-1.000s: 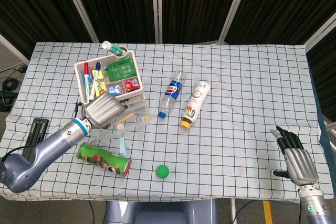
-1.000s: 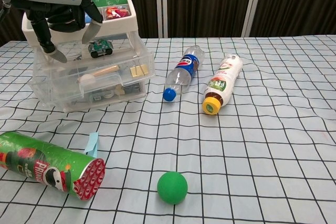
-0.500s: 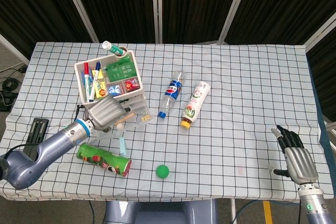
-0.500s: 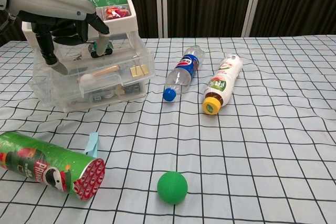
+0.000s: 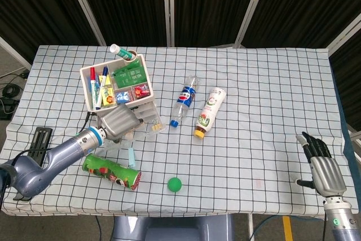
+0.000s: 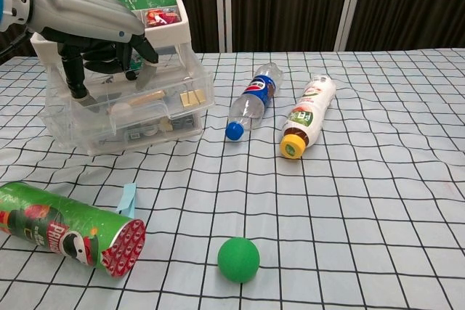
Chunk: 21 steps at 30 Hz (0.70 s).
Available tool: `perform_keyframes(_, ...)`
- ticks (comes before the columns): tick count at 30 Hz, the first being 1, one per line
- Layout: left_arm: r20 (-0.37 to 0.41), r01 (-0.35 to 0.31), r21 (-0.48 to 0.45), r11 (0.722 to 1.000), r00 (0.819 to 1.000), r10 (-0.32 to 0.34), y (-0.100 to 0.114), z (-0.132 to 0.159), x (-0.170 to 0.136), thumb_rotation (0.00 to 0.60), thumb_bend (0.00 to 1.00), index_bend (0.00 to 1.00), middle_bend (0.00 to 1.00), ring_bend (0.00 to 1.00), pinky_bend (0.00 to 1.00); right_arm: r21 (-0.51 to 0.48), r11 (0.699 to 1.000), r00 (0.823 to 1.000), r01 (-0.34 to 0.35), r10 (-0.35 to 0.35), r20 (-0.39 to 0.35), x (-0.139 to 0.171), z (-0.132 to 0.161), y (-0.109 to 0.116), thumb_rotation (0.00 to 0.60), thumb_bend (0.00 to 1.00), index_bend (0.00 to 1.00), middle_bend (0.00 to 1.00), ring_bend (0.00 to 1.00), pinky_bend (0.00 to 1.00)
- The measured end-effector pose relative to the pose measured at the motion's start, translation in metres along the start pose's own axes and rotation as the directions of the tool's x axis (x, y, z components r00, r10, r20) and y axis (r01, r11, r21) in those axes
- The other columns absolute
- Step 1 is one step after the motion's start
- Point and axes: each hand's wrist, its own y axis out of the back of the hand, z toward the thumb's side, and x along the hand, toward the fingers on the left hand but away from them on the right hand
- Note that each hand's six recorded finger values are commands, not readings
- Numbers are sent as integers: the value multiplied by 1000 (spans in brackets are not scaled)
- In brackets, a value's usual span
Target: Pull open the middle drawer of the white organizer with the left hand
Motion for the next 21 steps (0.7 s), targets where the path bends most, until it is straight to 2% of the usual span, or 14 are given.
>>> perform_keyframes(21, 36, 21, 19, 1000, 999, -22, -10, 4, 9, 600, 61, 461, 814, 728, 705, 5, 1000, 1000, 10, -10, 11, -2, -3, 0, 600, 44, 2, 0, 0, 0)
